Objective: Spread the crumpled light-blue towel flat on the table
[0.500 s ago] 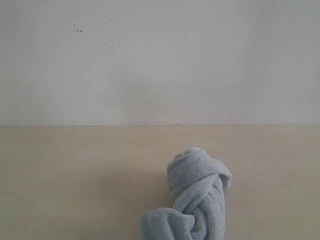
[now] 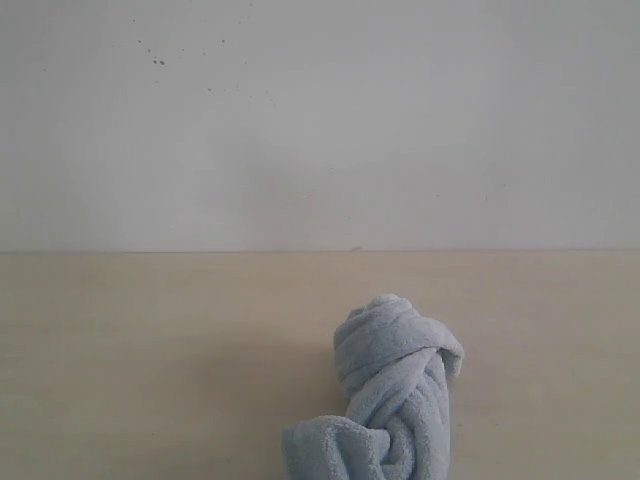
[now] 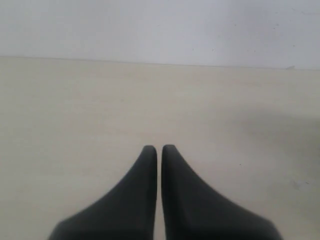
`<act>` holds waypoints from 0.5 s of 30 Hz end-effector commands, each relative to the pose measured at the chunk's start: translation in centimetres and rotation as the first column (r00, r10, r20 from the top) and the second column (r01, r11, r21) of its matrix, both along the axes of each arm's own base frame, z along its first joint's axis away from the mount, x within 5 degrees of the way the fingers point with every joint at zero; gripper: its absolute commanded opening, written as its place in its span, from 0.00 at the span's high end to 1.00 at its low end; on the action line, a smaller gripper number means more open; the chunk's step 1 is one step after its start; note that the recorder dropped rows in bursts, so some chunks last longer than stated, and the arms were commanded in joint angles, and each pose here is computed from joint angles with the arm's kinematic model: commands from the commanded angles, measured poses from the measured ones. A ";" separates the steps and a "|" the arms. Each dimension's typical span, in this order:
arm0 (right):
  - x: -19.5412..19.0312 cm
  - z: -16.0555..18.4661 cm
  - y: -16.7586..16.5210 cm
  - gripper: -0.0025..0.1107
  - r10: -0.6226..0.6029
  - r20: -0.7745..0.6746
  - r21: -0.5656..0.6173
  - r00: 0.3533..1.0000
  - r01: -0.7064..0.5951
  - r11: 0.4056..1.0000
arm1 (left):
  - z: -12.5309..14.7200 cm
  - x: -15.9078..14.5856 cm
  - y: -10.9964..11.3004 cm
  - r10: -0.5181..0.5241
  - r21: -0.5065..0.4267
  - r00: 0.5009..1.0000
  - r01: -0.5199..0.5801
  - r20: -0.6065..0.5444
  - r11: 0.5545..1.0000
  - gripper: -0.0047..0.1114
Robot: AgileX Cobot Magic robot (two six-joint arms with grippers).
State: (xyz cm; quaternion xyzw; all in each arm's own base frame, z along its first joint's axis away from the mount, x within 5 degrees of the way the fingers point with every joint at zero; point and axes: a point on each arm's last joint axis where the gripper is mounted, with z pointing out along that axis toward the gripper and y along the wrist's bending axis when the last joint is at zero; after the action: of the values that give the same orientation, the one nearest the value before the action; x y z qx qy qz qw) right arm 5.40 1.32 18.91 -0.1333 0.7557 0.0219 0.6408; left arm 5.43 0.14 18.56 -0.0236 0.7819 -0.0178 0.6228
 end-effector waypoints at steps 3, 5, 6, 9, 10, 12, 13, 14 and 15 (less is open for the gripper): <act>0.1 2.0 -0.1 0.98 -0.070 0.001 0.767 0.998 0.044 0.640 | 0.0 0.0 0.0 -0.006 -0.007 1.000 0.006 0.009 1.000 0.93; 0.1 2.0 0.0 0.98 -0.063 -0.020 0.817 0.998 0.053 0.574 | 0.0 0.0 0.0 -0.006 -0.007 1.000 0.006 0.009 1.000 0.93; 0.1 2.0 0.0 0.98 -0.063 -0.020 0.817 0.998 0.053 0.574 | 0.0 0.0 0.0 -0.006 -0.007 1.000 0.006 0.009 1.000 0.93; 0.2 2.9 -0.9 0.98 -0.157 0.056 0.865 0.986 0.030 0.500 | 0.0 0.0 0.0 -0.006 -0.007 1.000 0.006 0.009 1.000 0.93; 0.1 3.6 -1.7 0.98 -0.227 0.089 0.935 0.970 -0.003 0.355 | 0.0 0.0 0.0 -0.006 -0.007 1.000 0.006 0.009 1.000 0.93; -0.4 5.6 -2.7 0.98 -0.283 0.141 0.990 0.949 -0.135 0.040 | 0.0 0.0 0.0 -0.006 -0.007 1.000 0.006 0.009 1.000 0.93; -1.0 7.1 -3.2 0.98 -0.305 0.190 0.971 0.933 -0.224 -0.079 | 0.0 0.0 0.0 -0.006 -0.007 1.000 0.006 0.009 1.000 0.93; -2.0 9.4 -3.9 0.98 -0.345 0.273 0.911 0.898 -0.357 -0.208 | 0.0 0.0 0.0 -0.006 -0.007 1.000 0.006 0.009 1.000 0.93; -2.8 11.0 -4.4 0.98 -0.375 0.333 0.861 0.865 -0.441 -0.253 | 0.0 0.0 0.0 -0.006 -0.007 1.000 0.006 0.009 1.000 0.93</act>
State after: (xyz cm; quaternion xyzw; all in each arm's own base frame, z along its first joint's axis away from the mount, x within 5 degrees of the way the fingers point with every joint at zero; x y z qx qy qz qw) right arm 4.43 -1.77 26.24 0.3998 0.3730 0.5266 0.6510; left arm 5.43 0.14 18.56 -0.0236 0.7819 -0.0178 0.6228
